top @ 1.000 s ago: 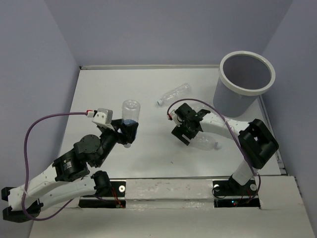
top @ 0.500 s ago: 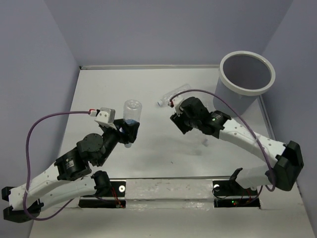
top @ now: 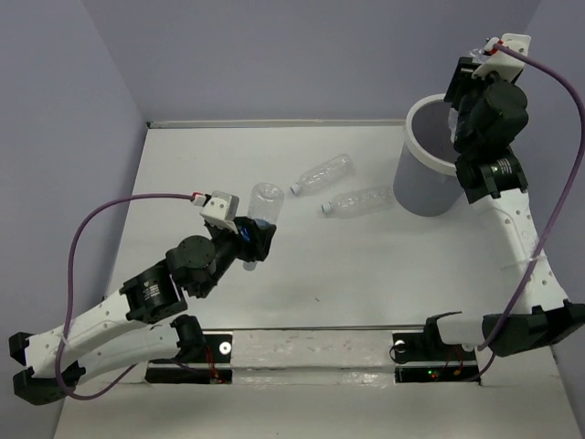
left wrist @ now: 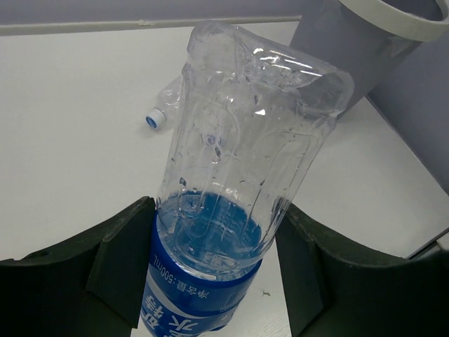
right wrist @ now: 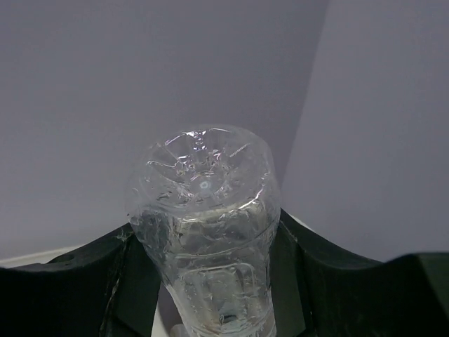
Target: Put the plastic bottles in the bin
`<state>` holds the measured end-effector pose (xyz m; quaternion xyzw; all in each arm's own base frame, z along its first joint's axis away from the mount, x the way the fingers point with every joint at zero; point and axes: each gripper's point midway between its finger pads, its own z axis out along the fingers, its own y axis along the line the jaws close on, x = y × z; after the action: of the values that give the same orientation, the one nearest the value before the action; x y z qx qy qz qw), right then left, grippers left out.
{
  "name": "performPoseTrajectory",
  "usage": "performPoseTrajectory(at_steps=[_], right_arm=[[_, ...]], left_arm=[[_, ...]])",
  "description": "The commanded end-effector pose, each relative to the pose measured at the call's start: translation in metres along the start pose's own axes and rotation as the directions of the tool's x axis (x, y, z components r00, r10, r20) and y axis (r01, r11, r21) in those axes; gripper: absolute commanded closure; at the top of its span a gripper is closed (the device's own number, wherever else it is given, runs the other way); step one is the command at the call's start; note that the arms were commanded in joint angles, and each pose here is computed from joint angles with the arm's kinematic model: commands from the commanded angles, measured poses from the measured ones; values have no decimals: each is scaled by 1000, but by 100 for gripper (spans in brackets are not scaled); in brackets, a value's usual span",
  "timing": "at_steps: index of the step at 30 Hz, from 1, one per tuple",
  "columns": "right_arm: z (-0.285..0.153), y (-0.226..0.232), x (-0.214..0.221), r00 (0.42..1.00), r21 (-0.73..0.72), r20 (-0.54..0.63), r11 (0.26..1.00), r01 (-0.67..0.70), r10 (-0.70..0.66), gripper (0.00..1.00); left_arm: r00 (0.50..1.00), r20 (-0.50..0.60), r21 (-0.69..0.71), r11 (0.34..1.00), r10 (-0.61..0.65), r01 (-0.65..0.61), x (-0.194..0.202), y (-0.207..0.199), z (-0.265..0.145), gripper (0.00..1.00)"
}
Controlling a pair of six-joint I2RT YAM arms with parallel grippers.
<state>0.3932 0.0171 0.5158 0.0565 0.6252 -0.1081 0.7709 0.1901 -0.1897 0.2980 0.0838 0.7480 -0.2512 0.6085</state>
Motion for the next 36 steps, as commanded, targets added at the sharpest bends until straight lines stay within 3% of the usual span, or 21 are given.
performPoseTrajectory(at_steps=[1, 3, 4, 6, 7, 9, 12, 14, 15, 18, 19, 21, 24, 25, 26, 27, 29, 32, 36], right_arm=[[46, -34, 30, 1000, 99, -15, 995, -22, 24, 74], [57, -58, 45, 998, 151, -13, 987, -60, 62, 73], [59, -65, 50, 996, 157, -14, 984, -82, 85, 66], [62, -68, 59, 986, 140, -18, 976, -164, 168, 42], [62, -63, 62, 983, 114, -27, 977, -179, 183, 15], [57, -51, 58, 975, 53, -43, 975, -216, 218, 1], [36, -40, 43, 955, -17, -62, 957, -290, 289, 0], [7, -15, 27, 930, -174, -96, 914, -366, 354, 0], [-12, 13, 22, 920, -331, -144, 859, -391, 363, 1], [-72, 50, 20, 881, -544, -240, 696, -469, 407, 3], [-102, 71, 22, 877, -667, -297, 575, -474, 378, 3], [-150, 87, 32, 862, -764, -348, 421, -488, 368, 3], [-182, 92, 47, 838, -788, -401, 327, -521, 370, 3], [-201, 97, 66, 822, -793, -448, 270, -547, 352, 3], [-212, 98, 57, 850, -851, -383, 221, -477, 361, 3], [-226, 101, 62, 835, -850, -431, 157, -503, 343, 3], [-236, 105, 65, 840, -862, -436, 117, -493, 323, 2], [-233, 104, 65, 861, -871, -411, 150, -468, 301, 0], [-233, 108, 63, 868, -880, -404, 135, -454, 288, 0]], left_arm=[[990, 114, 115, 991, -79, 66, -54, -35, 4, 55], [987, 132, 144, 987, -90, 71, -69, -47, 7, 55], [982, 154, 162, 983, -106, 80, -78, -54, 9, 55], [977, 181, 181, 981, -108, 75, -91, -63, 14, 55], [977, 187, 191, 979, -104, 68, -99, -73, 21, 55], [964, 238, 232, 971, -117, 61, -126, -90, 24, 56], [966, 247, 242, 970, -83, 21, -134, -114, 49, 57], [957, 277, 255, 967, -87, 14, -151, -132, 63, 57], [952, 296, 256, 967, -83, 4, -159, -141, 73, 57], [945, 314, 256, 967, -87, 4, -169, -152, 88, 57], [941, 324, 259, 966, -97, 11, -175, -159, 95, 57], [932, 335, 277, 960, -138, 43, -186, -162, 100, 57], [902, 320, 367, 916, -290, 164, -199, -170, 103, 58], [885, 322, 427, 886, -337, 183, -206, -175, 101, 58], [875, 313, 454, 867, -369, 203, -209, -179, 100, 58], [868, 292, 493, 841, -402, 223, -211, -186, 98, 58], [870, 266, 526, 819, -416, 231, -207, -197, 103, 58], [880, 199, 582, 774, -432, 248, -194, -214, 108, 58], [893, 136, 618, 741, -429, 261, -175, -224, 113, 58]])
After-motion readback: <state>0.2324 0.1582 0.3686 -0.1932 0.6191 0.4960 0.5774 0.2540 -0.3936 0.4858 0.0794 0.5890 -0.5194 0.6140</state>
